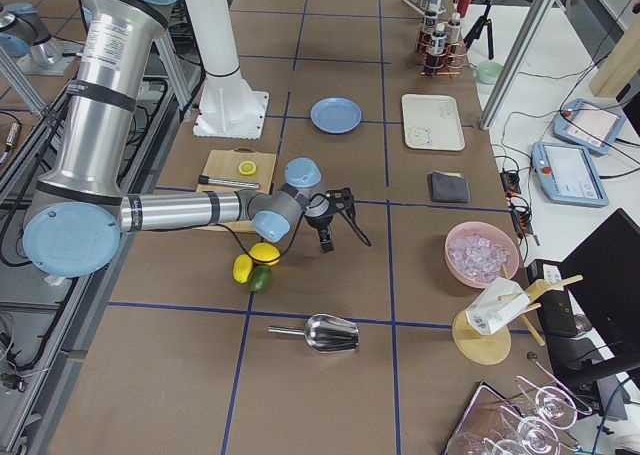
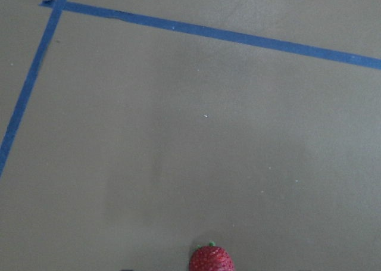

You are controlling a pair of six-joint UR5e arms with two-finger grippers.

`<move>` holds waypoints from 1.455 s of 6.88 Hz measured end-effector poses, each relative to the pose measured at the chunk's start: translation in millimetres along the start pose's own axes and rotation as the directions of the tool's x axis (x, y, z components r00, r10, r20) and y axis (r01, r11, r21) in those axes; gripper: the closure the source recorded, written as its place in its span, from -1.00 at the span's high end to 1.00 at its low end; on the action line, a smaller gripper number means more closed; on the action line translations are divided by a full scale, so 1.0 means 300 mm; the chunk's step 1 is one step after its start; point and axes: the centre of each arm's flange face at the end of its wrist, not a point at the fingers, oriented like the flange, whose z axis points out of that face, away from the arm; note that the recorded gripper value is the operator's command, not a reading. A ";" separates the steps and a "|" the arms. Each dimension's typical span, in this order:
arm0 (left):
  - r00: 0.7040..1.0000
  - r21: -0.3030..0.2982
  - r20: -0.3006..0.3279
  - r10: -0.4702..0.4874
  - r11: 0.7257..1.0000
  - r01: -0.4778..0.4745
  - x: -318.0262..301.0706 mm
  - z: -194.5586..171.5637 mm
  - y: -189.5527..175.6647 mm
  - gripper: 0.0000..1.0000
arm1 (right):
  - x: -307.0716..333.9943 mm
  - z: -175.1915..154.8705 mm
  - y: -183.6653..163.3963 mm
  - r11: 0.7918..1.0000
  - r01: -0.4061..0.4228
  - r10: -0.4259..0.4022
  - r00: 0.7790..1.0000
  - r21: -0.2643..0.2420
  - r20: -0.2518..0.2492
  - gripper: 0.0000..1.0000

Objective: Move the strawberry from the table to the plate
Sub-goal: 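Lower the right gripper onto the red strawberry and grasp it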

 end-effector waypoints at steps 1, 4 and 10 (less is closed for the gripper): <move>1.000 0.002 0.001 0.002 1.000 -0.002 0.003 -0.003 -0.002 1.00 | -0.002 0.041 0.012 1.000 0.012 -0.012 1.000 -0.002 -0.006 0.23; 1.000 0.002 0.001 0.002 1.000 -0.002 0.003 -0.004 -0.002 1.00 | -0.018 0.083 0.002 1.000 0.028 -0.028 1.000 0.005 -0.003 -0.88; 1.000 0.004 0.001 0.003 1.000 -0.003 0.004 -0.007 -0.001 1.00 | -0.252 -0.071 -0.140 0.999 0.024 -0.025 0.999 0.033 0.035 -1.00</move>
